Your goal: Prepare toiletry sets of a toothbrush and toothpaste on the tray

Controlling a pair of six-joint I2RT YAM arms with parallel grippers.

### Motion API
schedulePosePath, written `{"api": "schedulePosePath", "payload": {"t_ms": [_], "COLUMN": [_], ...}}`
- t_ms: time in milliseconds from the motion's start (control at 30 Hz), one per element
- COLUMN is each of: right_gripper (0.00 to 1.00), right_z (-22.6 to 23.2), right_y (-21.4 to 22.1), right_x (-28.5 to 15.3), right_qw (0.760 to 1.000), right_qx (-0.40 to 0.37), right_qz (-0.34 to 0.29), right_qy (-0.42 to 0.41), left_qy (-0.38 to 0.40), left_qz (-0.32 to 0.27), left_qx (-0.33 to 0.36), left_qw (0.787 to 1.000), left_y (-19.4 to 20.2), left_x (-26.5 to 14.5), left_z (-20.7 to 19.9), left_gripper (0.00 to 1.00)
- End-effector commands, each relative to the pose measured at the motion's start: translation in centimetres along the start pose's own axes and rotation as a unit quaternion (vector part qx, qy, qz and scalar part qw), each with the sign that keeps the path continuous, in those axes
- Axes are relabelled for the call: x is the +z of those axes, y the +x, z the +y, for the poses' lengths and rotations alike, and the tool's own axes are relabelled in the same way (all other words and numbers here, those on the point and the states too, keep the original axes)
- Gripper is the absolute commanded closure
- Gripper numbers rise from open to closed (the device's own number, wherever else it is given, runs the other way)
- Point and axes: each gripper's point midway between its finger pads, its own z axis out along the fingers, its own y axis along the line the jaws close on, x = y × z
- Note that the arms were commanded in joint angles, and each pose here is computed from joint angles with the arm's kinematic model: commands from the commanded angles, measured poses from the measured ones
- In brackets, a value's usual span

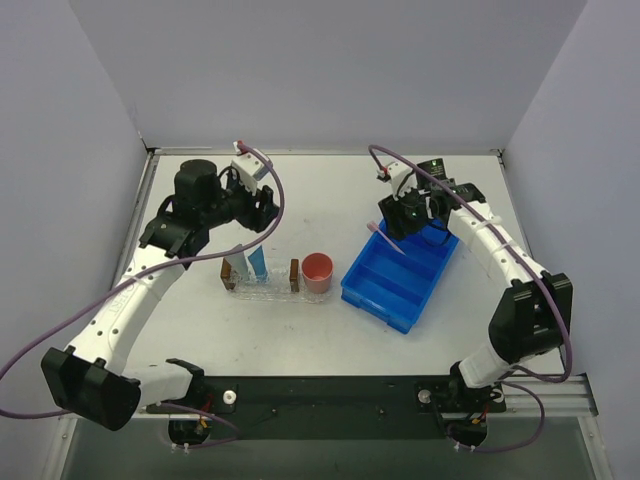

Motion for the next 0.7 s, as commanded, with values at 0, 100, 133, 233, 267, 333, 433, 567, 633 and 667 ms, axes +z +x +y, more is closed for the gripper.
{"api": "schedulePosePath", "payload": {"t_ms": [0, 100, 133, 233, 267, 333, 433, 567, 633, 667], "right_gripper": [0.53, 0.55, 0.56, 0.57, 0.57, 0.57, 0.58, 0.58, 0.59, 0.59], "right_z": [0.4, 0.2, 0.1, 0.2, 0.1, -0.1, -0.4, -0.7, -0.7, -0.7], "right_y": [0.5, 0.7, 0.8, 1.1, 1.2, 1.2, 1.2, 0.9, 0.9, 0.9], "right_x": [1.4, 2.5, 2.9, 3.8, 4.0, 4.5, 5.1, 5.5, 5.8, 5.9], "right_qw": [0.999, 0.999, 0.998, 0.998, 0.997, 0.997, 0.997, 0.997, 0.997, 0.997], "right_qx": [-0.012, -0.018, -0.021, -0.023, -0.024, -0.025, -0.030, -0.034, -0.035, -0.036], "right_qz": [0.014, 0.025, 0.029, 0.036, 0.038, 0.040, 0.042, 0.043, 0.044, 0.044], "right_qy": [-0.034, -0.041, -0.044, -0.054, -0.055, -0.054, -0.053, -0.052, -0.053, -0.055], "left_qy": [0.004, 0.005, 0.003, -0.001, -0.006, -0.009, -0.013, -0.015, -0.016, -0.015], "left_qz": [-0.028, -0.021, -0.020, -0.015, -0.015, -0.011, -0.010, -0.009, -0.008, -0.008], "left_qx": [0.009, 0.006, 0.005, 0.006, 0.006, 0.009, 0.013, 0.014, 0.012, 0.012], "left_qw": [1.000, 1.000, 1.000, 1.000, 1.000, 1.000, 1.000, 1.000, 1.000, 1.000], "left_y": [-2.7, -2.4, -2.3, -1.9, -2.0, -1.8, -1.8, -1.7, -1.7, -1.7], "left_x": [-0.4, -0.2, -0.1, 0.0, -0.1, 0.0, 0.0, 0.1, 0.2, 0.2], "left_z": [-0.2, -0.1, -0.1, 0.1, 0.3, 0.4, 0.6, 0.8, 0.8, 0.8], "left_gripper": [0.36, 0.37, 0.37, 0.37, 0.37, 0.37, 0.37, 0.37, 0.37, 0.37]}}
